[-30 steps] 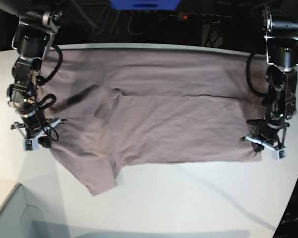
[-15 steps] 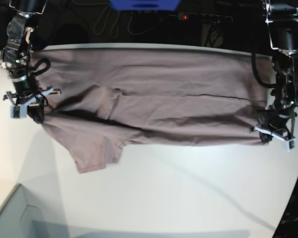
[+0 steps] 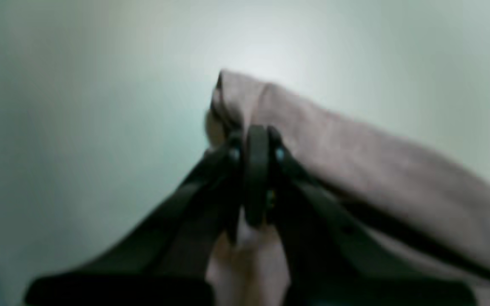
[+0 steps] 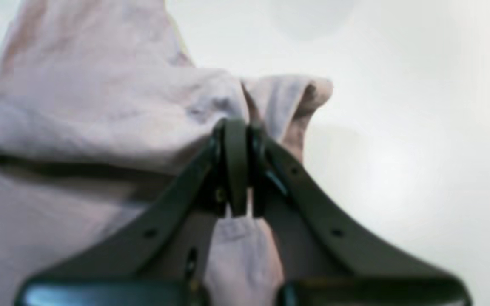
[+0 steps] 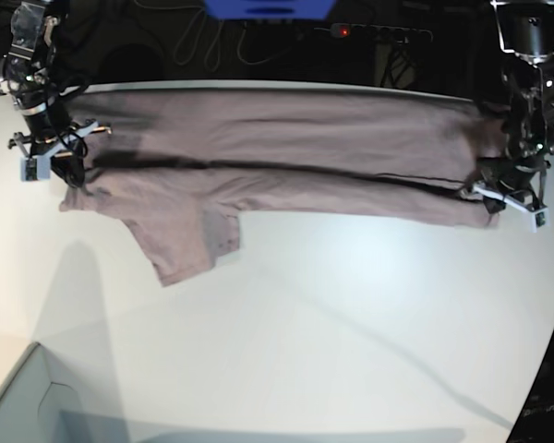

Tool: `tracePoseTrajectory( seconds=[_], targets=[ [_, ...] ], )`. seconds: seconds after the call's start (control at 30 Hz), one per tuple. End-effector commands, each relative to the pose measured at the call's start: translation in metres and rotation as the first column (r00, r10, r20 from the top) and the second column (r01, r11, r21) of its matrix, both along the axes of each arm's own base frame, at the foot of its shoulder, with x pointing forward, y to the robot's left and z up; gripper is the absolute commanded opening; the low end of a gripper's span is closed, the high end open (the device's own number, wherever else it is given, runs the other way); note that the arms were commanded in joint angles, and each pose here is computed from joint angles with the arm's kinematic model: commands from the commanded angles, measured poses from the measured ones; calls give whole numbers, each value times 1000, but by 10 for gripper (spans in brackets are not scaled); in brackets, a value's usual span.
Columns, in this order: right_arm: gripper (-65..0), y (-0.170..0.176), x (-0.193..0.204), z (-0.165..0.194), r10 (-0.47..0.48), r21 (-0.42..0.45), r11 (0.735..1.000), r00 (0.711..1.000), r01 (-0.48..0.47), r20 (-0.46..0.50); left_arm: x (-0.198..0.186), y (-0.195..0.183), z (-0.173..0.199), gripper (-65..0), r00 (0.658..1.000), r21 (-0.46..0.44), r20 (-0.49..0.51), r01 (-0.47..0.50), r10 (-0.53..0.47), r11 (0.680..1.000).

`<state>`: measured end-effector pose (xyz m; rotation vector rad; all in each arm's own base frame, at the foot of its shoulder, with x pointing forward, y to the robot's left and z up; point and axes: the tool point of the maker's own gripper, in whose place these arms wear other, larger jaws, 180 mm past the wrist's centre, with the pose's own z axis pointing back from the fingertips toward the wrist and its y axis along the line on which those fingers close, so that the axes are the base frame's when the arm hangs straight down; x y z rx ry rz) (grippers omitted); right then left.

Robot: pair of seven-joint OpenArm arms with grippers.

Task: Layout the t-shirt on the table in an organized manner, then fold the t-shirt properly
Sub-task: 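Grasp the hem corners with both grippers and fold them toward the collar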

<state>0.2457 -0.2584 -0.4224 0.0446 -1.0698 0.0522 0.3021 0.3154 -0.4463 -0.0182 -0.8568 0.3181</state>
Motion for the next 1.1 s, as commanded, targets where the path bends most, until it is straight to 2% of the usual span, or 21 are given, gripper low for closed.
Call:
tracePoseTrajectory(
  seconds=[0.0,0.1,0.13,0.23,0.37,0.47,0.6,0.73,0.93,1.07],
  targets=[
    [-650,1,7,11,11,9,1000,999,-12,49,10,7,13,-650,999,22,41,1,-2,1000],
    [-650,0,5,6,12,11,1000,999,-12,32,1,5,6,-640,1000,21,21,6,-6,1000],
    [-650,0,5,5,11,12,1000,1000,-12,27,-1,5,6,-619,1000,22,18,8,-8,1000],
    [-650,0,4,4,11,11,1000,1000,-12,24,-6,4,3,-496,1000,22,7,10,-10,1000],
    [-549,-2,3,4,6,10,1000,1000,-6,25,-17,7,2,-302,1000,26,-3,9,-9,1000],
    [-453,-3,4,6,5,8,1000,1000,-5,28,-16,5,11,-235,1000,38,19,24,-25,999],
    [-385,-3,5,8,6,7,1000,999,-6,36,-9,27,33,-227,996,55,84,-42,37,998],
    [-374,-15,8,24,-24,-16,1000,996,25,81,16,34,53,-227,988,54,146,-63,54,997],
    [-376,-19,13,39,-37,-32,999,992,41,119,35,40,36,-227,987,1,116,-109,108,994],
    [-376,-20,14,41,-35,-35,999,992,40,123,38,25,15,-227,995,-14,59,-75,76,997]
  ],
)
